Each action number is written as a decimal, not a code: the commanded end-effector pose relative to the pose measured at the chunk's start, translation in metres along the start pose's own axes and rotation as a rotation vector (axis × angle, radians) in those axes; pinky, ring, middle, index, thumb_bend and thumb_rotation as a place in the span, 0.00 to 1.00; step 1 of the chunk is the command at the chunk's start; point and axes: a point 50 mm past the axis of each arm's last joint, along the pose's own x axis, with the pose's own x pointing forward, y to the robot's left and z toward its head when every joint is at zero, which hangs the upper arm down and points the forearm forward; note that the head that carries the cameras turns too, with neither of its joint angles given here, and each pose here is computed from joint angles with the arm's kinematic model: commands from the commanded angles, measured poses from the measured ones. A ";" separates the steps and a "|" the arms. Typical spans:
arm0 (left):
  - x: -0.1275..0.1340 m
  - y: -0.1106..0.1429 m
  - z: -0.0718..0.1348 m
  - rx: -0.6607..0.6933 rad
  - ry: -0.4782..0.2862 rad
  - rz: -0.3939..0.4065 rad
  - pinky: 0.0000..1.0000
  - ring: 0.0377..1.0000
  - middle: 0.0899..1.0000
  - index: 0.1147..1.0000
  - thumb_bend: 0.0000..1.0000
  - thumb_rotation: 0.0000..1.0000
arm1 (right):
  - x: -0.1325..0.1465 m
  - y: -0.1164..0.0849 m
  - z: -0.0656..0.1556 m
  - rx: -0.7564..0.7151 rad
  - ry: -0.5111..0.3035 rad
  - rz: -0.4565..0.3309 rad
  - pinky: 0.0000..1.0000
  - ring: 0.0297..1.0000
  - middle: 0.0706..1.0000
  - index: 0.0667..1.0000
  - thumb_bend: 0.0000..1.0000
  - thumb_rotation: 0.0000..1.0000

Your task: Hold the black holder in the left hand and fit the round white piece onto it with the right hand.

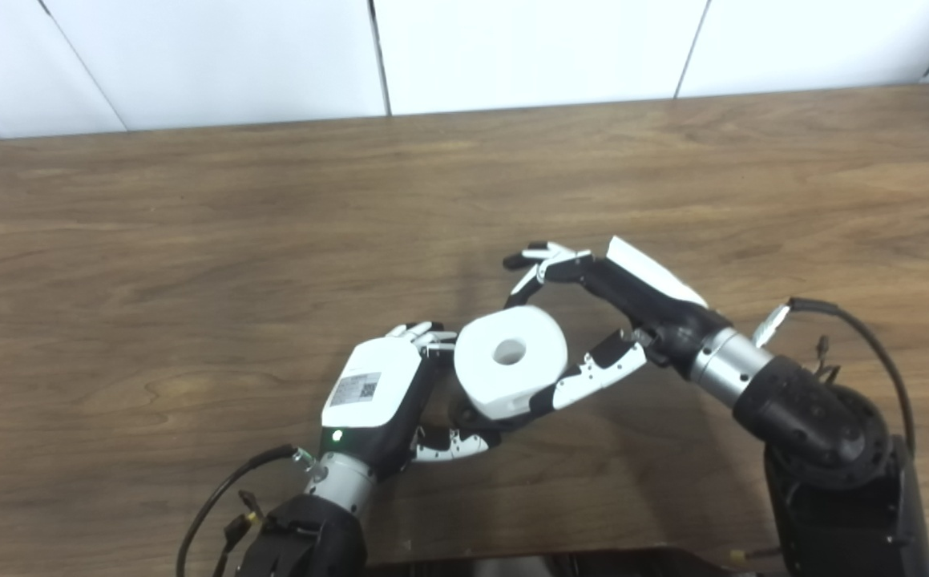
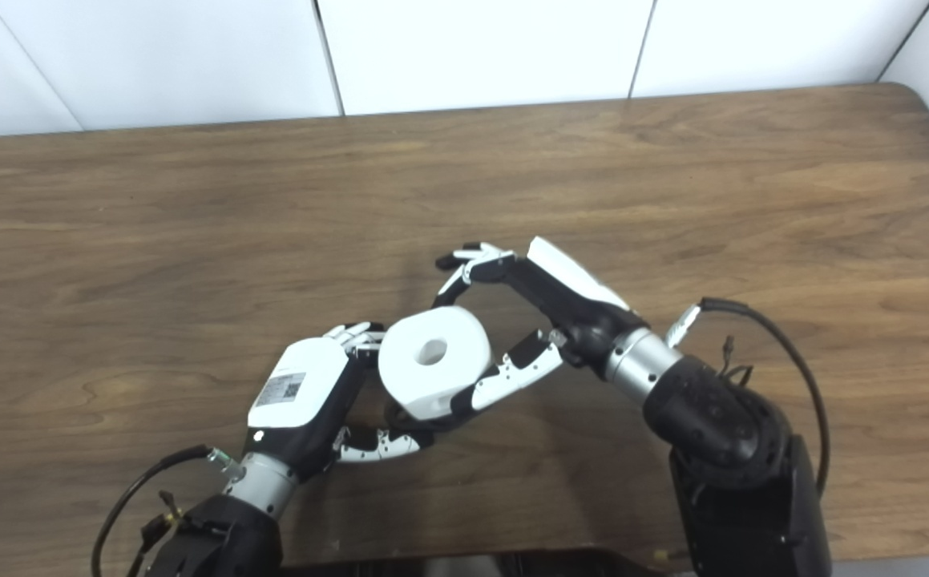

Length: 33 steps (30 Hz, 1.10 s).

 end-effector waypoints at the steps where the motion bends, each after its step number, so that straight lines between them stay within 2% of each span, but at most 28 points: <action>1: -0.001 -0.013 0.002 -0.034 0.029 -0.061 0.91 0.89 0.78 0.42 0.52 0.05 | 0.001 0.001 0.002 -0.013 -0.020 -0.016 0.92 0.97 0.87 0.45 0.51 0.15; 6: -0.001 -0.013 0.002 -0.034 0.027 -0.060 0.91 0.89 0.78 0.42 0.52 0.05 | -0.001 0.007 -0.006 -0.001 0.003 0.001 0.92 0.98 0.88 0.45 0.51 0.15; 17: -0.001 -0.011 0.003 -0.039 0.028 -0.057 0.91 0.89 0.78 0.42 0.52 0.05 | -0.006 0.006 -0.016 -0.003 0.013 -0.003 0.91 0.98 0.88 0.45 0.51 0.15; 28: -0.002 -0.009 0.002 -0.039 0.024 -0.047 0.91 0.89 0.77 0.42 0.52 0.05 | -0.010 -0.008 -0.014 -0.025 0.001 -0.023 0.93 0.98 0.87 0.45 0.51 0.15; 33: -0.002 -0.008 0.002 -0.037 0.023 -0.048 0.91 0.89 0.78 0.42 0.52 0.05 | -0.010 -0.008 -0.014 -0.023 0.002 -0.026 0.92 0.98 0.87 0.45 0.51 0.15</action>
